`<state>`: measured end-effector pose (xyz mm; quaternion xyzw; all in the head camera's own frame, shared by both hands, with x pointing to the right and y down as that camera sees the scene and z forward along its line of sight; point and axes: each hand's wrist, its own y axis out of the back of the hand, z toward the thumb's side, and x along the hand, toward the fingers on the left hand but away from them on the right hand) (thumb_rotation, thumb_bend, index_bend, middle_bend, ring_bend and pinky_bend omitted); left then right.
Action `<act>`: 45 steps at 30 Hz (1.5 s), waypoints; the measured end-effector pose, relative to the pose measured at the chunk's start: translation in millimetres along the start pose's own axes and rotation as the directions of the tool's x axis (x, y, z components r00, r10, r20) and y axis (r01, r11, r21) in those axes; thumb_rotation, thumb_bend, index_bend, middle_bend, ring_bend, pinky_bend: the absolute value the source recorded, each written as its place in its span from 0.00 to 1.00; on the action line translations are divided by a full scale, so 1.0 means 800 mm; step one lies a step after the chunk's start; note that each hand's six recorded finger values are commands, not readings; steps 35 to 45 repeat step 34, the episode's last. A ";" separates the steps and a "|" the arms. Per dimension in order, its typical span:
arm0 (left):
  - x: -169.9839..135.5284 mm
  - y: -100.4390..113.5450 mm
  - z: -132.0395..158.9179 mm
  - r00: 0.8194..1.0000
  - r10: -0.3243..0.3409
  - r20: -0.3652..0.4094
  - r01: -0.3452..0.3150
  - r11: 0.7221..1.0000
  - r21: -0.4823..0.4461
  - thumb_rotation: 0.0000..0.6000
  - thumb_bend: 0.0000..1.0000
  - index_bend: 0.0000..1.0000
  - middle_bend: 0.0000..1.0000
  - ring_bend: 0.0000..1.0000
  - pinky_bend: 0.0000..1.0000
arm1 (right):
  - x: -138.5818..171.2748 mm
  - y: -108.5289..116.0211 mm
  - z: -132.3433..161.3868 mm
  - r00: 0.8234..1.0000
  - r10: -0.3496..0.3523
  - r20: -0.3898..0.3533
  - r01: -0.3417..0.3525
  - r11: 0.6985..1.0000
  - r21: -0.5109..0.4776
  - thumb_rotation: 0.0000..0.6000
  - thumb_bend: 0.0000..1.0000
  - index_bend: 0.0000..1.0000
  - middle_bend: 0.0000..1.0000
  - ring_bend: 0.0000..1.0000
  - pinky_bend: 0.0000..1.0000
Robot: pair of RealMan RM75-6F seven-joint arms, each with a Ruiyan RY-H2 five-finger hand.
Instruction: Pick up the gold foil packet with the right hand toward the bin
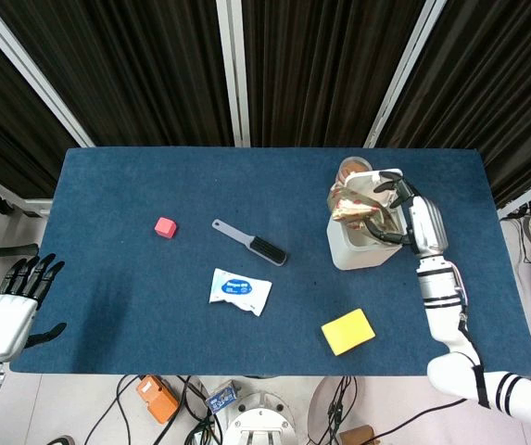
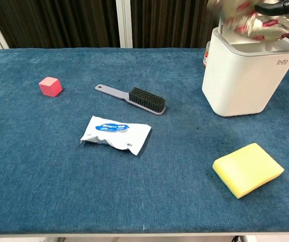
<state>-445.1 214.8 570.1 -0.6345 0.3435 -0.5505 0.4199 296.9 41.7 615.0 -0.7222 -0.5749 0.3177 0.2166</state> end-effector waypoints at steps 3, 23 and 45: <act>0.000 0.000 0.000 1.000 0.000 0.000 0.000 1.000 0.000 1.00 0.09 0.00 0.00 0.00 0.00 | 0.003 0.004 -0.004 1.000 0.005 -0.002 -0.005 1.000 0.009 1.00 0.34 0.00 0.27 0.18 0.38; -0.002 0.003 0.000 1.000 0.016 -0.002 -0.016 1.000 -0.005 1.00 0.09 0.00 0.00 0.00 0.00 | 0.177 0.079 -0.039 0.997 -0.030 -0.064 0.056 0.890 0.453 1.00 0.34 0.00 0.00 0.00 0.00; -0.003 -0.003 0.007 1.000 0.012 0.010 -0.013 1.000 0.021 1.00 0.09 0.00 0.00 0.00 0.00 | 0.324 0.080 -0.075 0.984 0.043 0.172 -0.157 0.660 0.734 1.00 0.34 0.00 0.00 0.00 0.00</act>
